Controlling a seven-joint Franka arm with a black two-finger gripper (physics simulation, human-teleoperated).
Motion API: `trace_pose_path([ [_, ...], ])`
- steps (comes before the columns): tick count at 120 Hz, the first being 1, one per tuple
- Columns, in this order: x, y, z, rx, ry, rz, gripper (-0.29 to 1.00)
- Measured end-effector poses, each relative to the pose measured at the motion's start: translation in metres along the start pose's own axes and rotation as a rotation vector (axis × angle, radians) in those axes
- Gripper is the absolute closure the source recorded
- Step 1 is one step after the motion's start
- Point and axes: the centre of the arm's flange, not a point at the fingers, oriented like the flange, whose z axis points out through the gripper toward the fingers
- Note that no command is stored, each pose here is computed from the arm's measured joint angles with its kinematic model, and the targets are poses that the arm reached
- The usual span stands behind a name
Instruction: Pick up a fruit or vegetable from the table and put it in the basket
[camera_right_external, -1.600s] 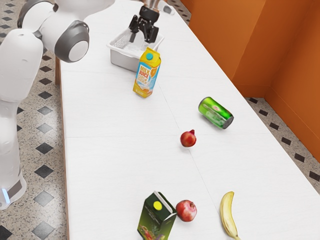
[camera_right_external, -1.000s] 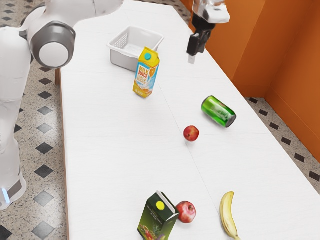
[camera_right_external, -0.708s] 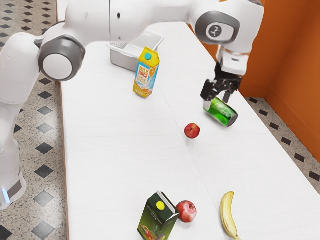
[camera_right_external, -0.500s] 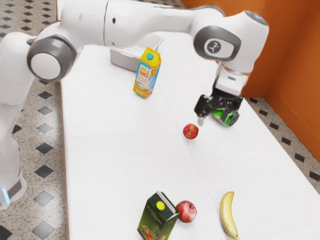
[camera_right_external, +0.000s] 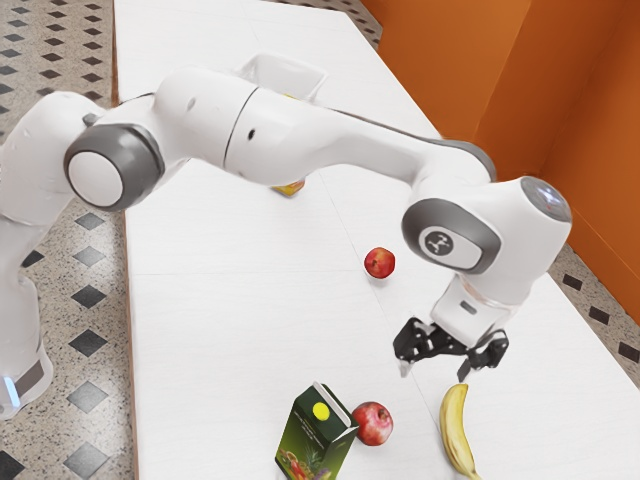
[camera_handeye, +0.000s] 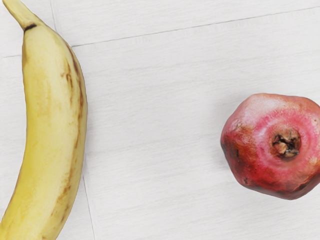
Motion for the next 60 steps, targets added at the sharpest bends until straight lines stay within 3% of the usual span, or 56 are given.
trace_pose_path([
  [60,0.017,-0.035,0.056,0.055,0.033,0.055,0.00],
])
